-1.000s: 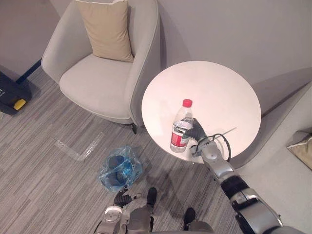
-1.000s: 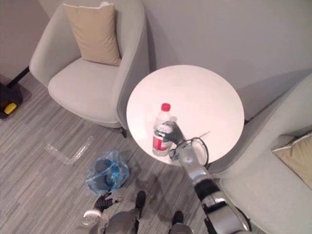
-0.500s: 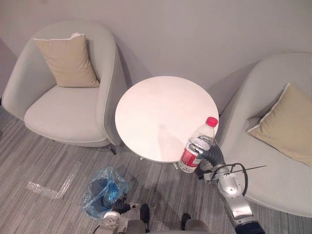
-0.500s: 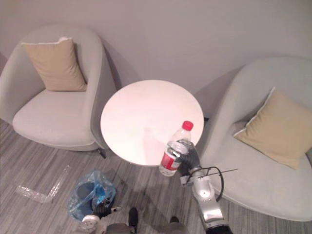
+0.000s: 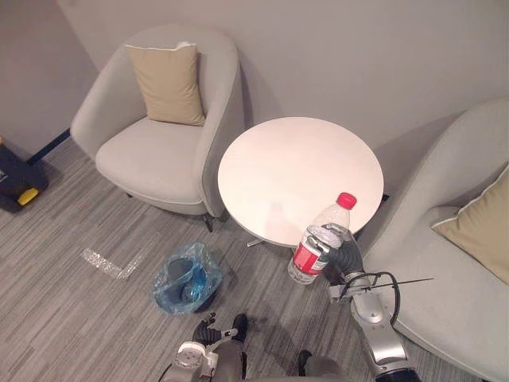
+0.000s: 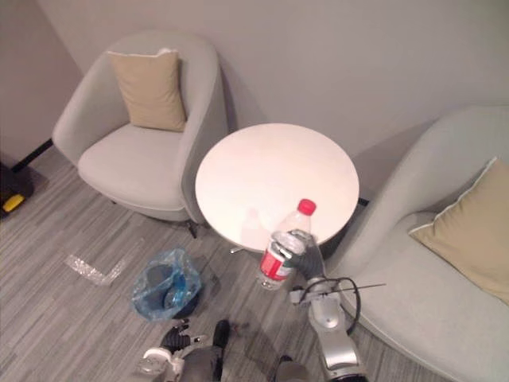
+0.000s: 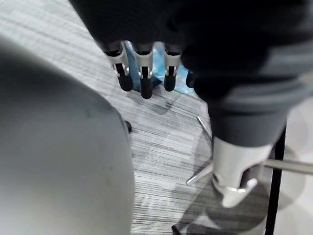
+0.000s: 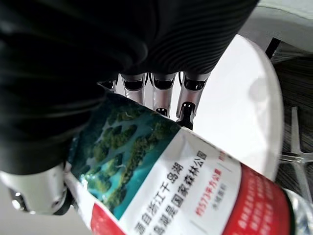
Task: Gather rubbish on tea table into small bin, then transfer packed bag to large trash can.
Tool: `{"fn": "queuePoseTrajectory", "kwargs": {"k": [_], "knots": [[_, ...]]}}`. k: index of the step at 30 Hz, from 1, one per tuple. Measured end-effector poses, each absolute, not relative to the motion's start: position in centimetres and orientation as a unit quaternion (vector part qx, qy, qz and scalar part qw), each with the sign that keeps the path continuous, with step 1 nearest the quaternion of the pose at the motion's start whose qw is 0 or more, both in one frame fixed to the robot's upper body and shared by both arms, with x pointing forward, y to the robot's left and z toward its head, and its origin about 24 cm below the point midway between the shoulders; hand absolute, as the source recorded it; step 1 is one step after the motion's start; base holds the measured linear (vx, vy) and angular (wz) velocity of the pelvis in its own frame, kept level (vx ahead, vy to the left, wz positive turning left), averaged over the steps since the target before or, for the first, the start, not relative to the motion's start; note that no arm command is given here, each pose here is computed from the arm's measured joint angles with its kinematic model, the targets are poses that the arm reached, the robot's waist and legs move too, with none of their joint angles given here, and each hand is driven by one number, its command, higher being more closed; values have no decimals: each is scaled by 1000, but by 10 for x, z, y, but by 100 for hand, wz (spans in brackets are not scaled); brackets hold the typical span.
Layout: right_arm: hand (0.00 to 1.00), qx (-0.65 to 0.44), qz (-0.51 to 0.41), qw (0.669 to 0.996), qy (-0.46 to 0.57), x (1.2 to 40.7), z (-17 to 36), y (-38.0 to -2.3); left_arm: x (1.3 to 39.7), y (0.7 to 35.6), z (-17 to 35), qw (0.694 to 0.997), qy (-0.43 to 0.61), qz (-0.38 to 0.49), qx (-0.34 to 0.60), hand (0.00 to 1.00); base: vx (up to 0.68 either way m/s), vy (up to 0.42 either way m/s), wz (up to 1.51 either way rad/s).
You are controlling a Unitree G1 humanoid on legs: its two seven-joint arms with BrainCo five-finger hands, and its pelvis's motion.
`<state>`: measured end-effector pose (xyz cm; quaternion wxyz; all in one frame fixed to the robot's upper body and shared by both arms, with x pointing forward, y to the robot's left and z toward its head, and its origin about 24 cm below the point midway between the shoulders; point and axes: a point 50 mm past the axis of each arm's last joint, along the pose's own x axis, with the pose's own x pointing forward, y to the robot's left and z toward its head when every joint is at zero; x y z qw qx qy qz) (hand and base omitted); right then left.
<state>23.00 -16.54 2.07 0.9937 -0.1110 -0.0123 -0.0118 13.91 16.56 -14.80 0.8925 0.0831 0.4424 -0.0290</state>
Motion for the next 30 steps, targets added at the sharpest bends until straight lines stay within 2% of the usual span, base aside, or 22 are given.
{"fn": "queuePoseTrajectory", "kwargs": {"k": [4,5,8,13,19,24,30], "knots": [[100,-118,-49,992,12,226,12,-183,141,166,-146,895,437,-31,87,0,-184,30,127],[100,-116,-58,991,28,226,5,-185,136,162,-149,887,446,-47,105,0,-218,355,178],[100,-86,-47,994,39,224,0,-169,134,170,-150,880,455,-51,130,0,-43,248,71],[100,-85,-44,994,56,225,-8,-167,125,172,-153,872,466,-43,142,0,16,121,22],[100,-87,-7,992,92,226,-23,-150,129,175,-151,876,459,-34,144,0,40,28,16],[100,-102,2,990,99,225,-27,-149,131,177,-150,877,457,-24,147,0,181,23,58],[100,-108,20,989,99,225,-29,-143,129,182,-152,874,466,-4,141,0,219,-135,65]]}}
